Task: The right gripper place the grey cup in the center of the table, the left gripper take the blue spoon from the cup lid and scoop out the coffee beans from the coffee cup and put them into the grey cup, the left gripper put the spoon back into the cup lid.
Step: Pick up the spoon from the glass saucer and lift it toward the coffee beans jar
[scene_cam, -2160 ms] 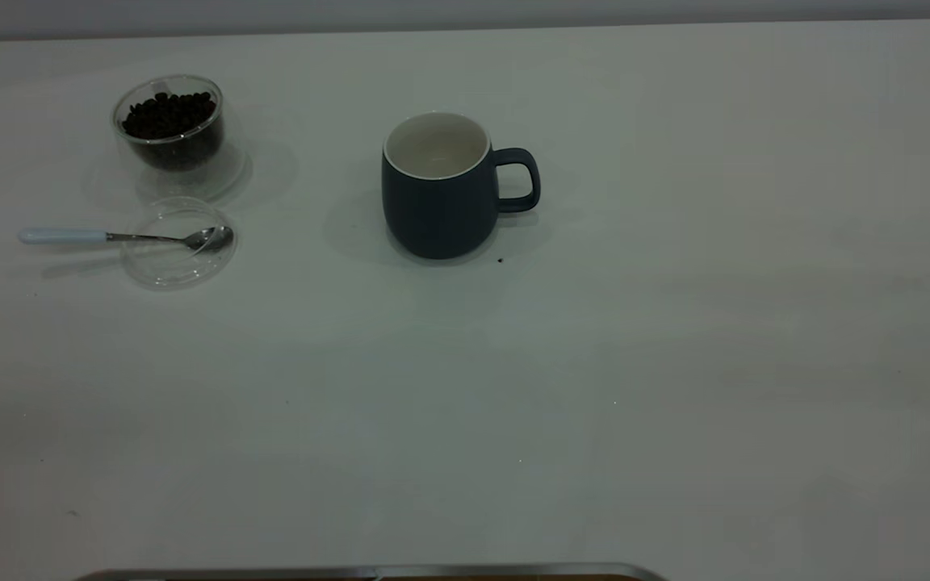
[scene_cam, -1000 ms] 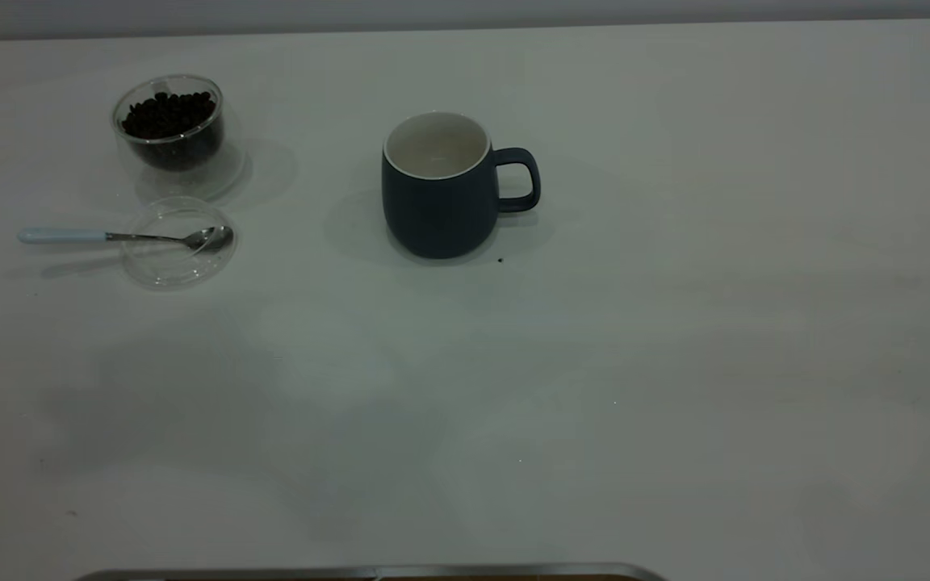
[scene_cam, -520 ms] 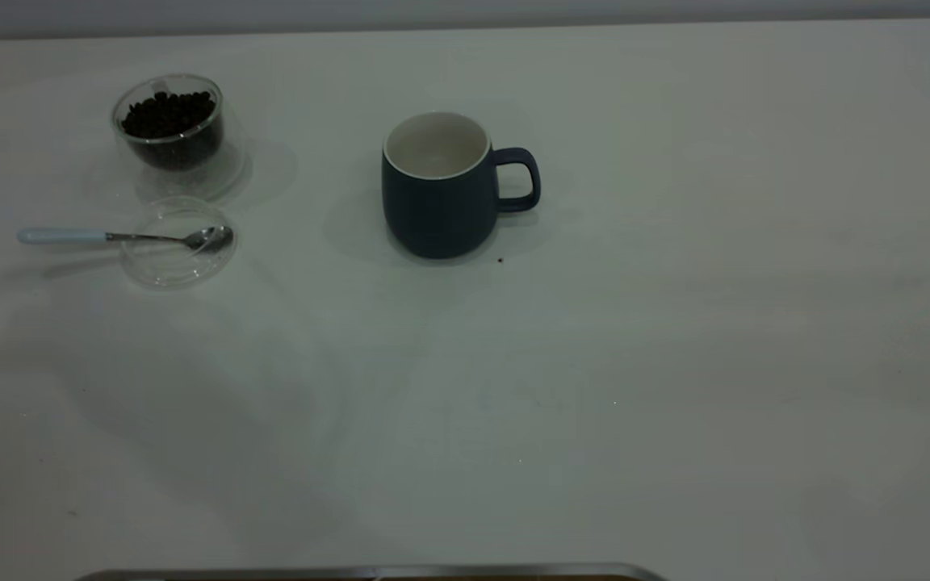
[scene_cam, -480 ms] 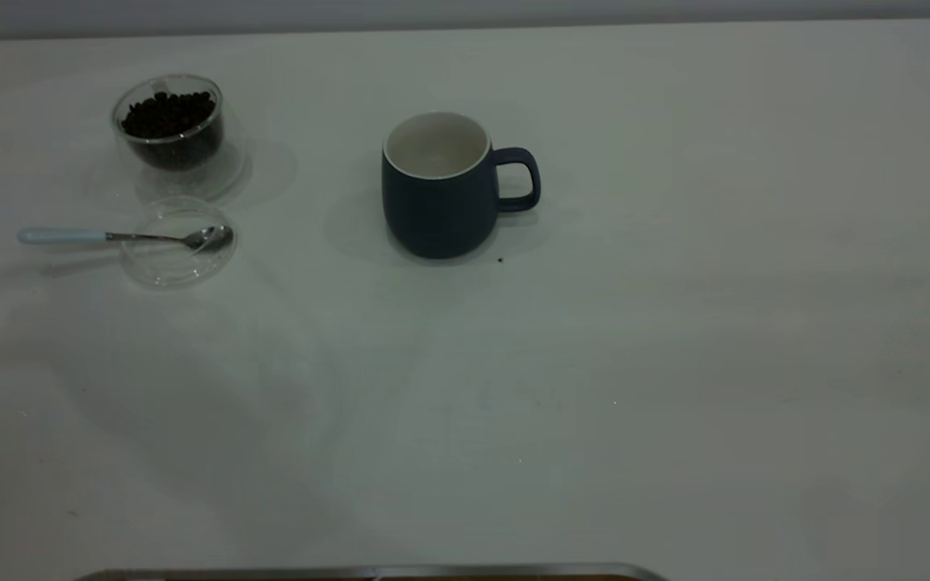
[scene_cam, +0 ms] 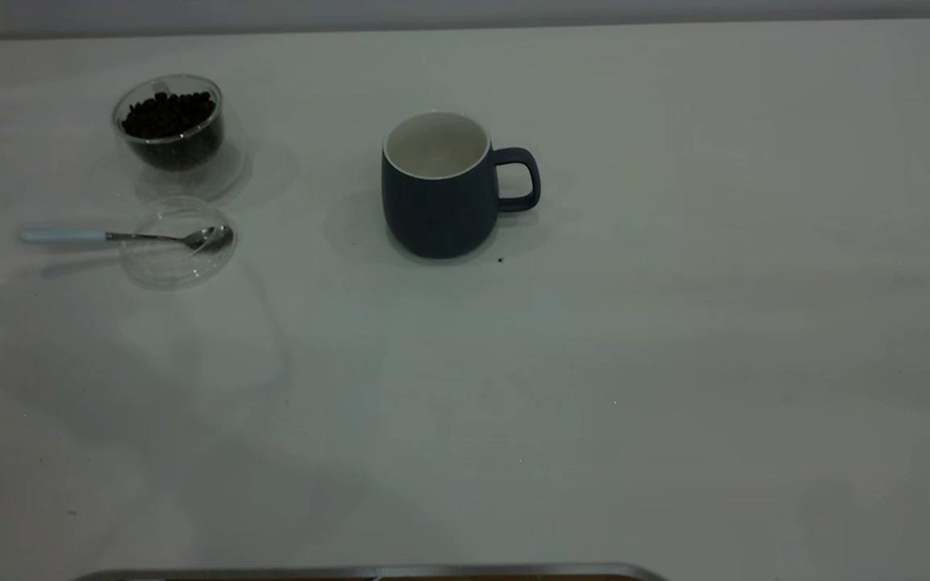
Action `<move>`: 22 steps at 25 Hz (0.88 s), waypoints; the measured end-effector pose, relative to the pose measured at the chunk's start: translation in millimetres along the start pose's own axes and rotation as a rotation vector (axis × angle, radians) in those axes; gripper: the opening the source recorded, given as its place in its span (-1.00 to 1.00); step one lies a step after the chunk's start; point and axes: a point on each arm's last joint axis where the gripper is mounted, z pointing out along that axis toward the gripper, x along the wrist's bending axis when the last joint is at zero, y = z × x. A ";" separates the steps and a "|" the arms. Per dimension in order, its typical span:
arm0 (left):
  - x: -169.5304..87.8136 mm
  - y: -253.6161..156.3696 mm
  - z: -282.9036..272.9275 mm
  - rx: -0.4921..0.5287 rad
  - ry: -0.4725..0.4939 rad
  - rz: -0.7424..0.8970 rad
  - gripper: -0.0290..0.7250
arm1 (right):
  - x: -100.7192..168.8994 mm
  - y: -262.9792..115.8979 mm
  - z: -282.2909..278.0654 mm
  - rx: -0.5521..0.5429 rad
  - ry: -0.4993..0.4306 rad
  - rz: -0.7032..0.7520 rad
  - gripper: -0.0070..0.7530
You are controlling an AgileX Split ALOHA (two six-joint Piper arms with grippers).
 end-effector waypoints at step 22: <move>27.6 -10.6 65.9 -0.033 -0.150 -0.144 0.68 | 0.0 0.0 0.0 0.000 0.000 0.000 0.42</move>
